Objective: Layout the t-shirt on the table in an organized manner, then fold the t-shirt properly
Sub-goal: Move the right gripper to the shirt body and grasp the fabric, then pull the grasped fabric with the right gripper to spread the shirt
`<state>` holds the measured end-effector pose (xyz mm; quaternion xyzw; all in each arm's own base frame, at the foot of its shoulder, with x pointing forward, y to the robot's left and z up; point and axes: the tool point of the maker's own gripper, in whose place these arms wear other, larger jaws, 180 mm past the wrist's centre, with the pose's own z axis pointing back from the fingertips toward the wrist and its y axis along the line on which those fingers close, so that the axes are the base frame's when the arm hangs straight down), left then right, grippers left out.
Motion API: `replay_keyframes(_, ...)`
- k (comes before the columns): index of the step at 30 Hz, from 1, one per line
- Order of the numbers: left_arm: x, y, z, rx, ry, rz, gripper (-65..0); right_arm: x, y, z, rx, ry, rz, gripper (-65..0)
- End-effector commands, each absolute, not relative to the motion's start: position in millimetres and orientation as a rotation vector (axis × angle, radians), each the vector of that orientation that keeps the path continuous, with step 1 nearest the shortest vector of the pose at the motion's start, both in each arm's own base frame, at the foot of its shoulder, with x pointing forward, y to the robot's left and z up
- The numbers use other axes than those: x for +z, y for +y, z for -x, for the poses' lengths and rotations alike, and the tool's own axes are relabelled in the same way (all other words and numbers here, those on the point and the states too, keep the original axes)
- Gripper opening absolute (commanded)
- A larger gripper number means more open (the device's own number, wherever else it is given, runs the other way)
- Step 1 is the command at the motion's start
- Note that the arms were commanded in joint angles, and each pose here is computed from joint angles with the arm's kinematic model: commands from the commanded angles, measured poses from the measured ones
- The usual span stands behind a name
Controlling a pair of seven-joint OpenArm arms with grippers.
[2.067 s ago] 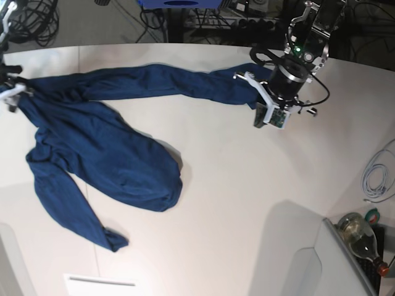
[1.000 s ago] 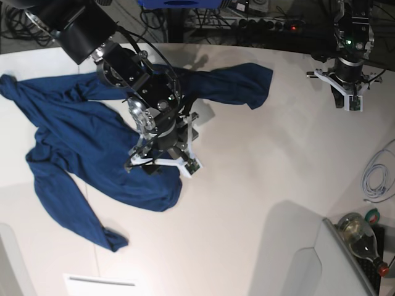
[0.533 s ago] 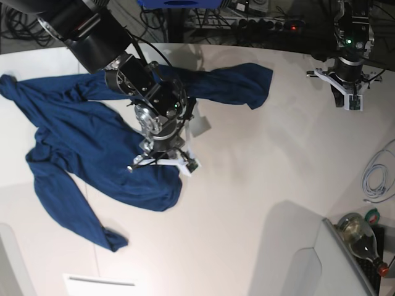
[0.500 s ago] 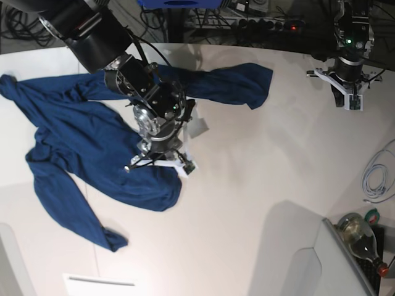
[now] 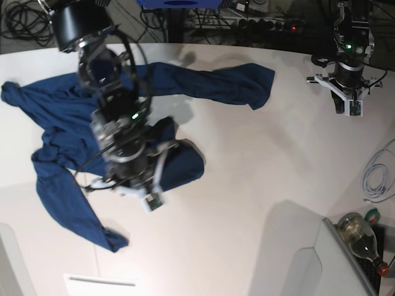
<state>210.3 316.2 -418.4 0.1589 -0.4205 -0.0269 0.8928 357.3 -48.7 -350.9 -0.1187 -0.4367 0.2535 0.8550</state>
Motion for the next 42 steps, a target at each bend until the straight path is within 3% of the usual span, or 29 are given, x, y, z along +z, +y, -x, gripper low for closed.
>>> replay_keyframes(1, -408, 321, -216, -0.065, -0.906, -0.349, -65.0, -336, -55, -372, 0.520, -0.959, 0.264, -65.0)
replay_keyframes(6, -408, 321, -216, -0.066, -0.907, -0.350, -65.0, -375, -111, -401, 0.447, -0.801, 0.315, -61.4)
replay_keyframes(7, -408, 321, -216, -0.066, -0.907, -0.350, -65.0, -385, -115, -403, 0.435, -0.764, 0.311, -57.5)
replay_keyframes(11, -410, 322, -215, -0.064, -0.903, -0.351, -65.0, -393, -119, -408, 0.423, -0.734, 0.294, -28.5)
replay_keyframes(13, -410, 322, -217, -0.062, -0.903, -0.351, -65.0, -374, -115, -402, 0.427, -0.797, 0.306, -23.3)
replay_keyframes(16, -414, 324, -215, -0.058, -0.892, -0.352, -65.0, -360, -94, -371, 0.466, -0.830, 0.279, -25.7)
replay_keyframes(22, -414, 324, -215, -0.057, -0.891, -0.352, -65.0, -418, -28, -298, 0.751, -0.801, 0.262, -30.9)
replay_keyframes(29, -415, 325, -215, -0.056, -0.891, -0.353, -65.0, -454, -21, -290, 0.805, -0.811, 0.398, -26.0)
replay_keyframes(36, -416, 325, -214, -0.056, -0.888, -0.353, -65.0, -451, -21, -296, 0.803, -0.819, 0.406, -26.9)
replay_keyframes(38, -416, 325, -214, -0.056, -0.888, -0.353, -65.0, -450, -22, -301, 0.804, -0.822, 0.410, -33.5)
replay_keyframes(42, -416, 325, -214, -0.056, -0.888, -0.353, -65.0, -464, -16, -303, 0.808, -0.778, 0.404, -57.3)
